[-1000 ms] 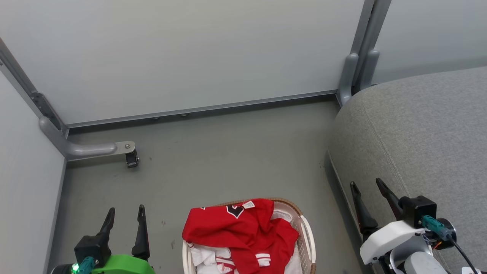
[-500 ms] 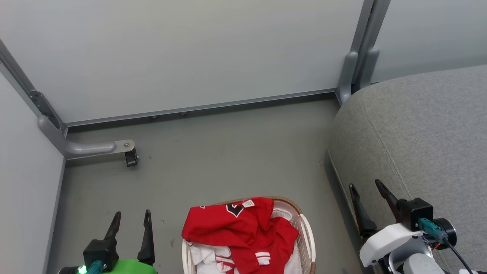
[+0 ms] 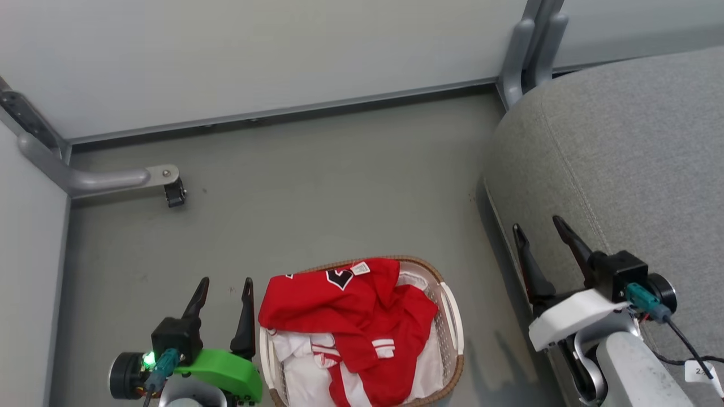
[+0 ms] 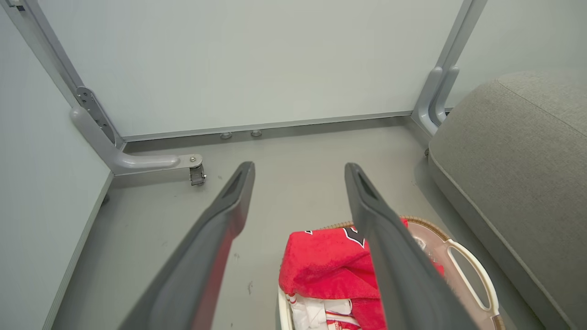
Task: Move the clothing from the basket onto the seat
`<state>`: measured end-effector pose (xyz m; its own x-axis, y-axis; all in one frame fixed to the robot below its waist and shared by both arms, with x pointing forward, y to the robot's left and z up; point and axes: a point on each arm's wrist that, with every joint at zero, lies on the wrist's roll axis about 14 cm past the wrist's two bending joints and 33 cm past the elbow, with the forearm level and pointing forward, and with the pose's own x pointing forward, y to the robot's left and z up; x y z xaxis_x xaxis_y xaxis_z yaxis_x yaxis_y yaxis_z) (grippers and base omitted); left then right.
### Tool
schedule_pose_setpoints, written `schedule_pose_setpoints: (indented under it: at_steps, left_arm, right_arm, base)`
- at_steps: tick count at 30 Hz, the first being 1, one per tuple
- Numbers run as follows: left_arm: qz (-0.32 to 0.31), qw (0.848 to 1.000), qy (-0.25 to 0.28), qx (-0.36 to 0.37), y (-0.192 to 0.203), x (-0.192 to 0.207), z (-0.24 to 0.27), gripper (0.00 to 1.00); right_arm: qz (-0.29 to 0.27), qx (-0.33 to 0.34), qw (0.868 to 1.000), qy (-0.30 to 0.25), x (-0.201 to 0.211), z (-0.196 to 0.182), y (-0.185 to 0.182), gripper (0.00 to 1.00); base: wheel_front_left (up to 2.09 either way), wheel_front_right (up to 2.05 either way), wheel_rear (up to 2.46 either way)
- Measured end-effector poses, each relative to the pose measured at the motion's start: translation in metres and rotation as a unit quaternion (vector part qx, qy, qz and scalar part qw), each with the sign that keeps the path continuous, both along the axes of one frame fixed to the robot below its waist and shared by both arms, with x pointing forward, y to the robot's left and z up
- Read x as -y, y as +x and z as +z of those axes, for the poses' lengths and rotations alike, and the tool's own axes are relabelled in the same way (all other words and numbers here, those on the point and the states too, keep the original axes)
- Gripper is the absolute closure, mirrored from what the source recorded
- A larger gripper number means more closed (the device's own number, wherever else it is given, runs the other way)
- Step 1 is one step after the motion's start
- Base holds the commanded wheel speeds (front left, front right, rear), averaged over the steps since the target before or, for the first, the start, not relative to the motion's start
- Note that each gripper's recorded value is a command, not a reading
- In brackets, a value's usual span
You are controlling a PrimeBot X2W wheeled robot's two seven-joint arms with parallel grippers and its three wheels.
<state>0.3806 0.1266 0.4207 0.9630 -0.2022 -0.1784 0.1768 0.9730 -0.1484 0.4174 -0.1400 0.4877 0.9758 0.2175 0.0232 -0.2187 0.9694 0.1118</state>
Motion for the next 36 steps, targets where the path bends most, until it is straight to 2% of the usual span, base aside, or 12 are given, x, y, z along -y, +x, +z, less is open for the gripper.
schedule_pose_setpoints:
  at_steps: [7,16,25,36]
  left_arm:
    - [-0.038,0.998,0.008,-0.046,0.022,0.024,-0.035,0.00]
    - [-0.090,0.987,0.042,-0.125,0.033,0.047,-0.099,0.00]
    - [-0.187,0.962,0.107,-0.168,0.034,0.074,-0.151,0.00]
    - [-0.271,0.927,0.168,-0.195,0.044,0.094,-0.204,0.00]
  right_arm:
    - [-0.001,-0.005,1.000,0.006,0.000,-0.010,0.027,0.00]
    - [-0.011,-0.041,0.999,0.009,0.007,-0.044,0.046,0.00]
    - [-0.020,-0.073,0.997,0.006,0.014,-0.076,0.056,0.00]
    - [-0.029,-0.105,0.994,0.005,0.019,-0.109,0.066,0.00]
  base:
    - [0.00,0.00,0.00]
    - [0.00,0.00,0.00]
    - [0.00,0.00,0.00]
    - [0.00,0.00,0.00]
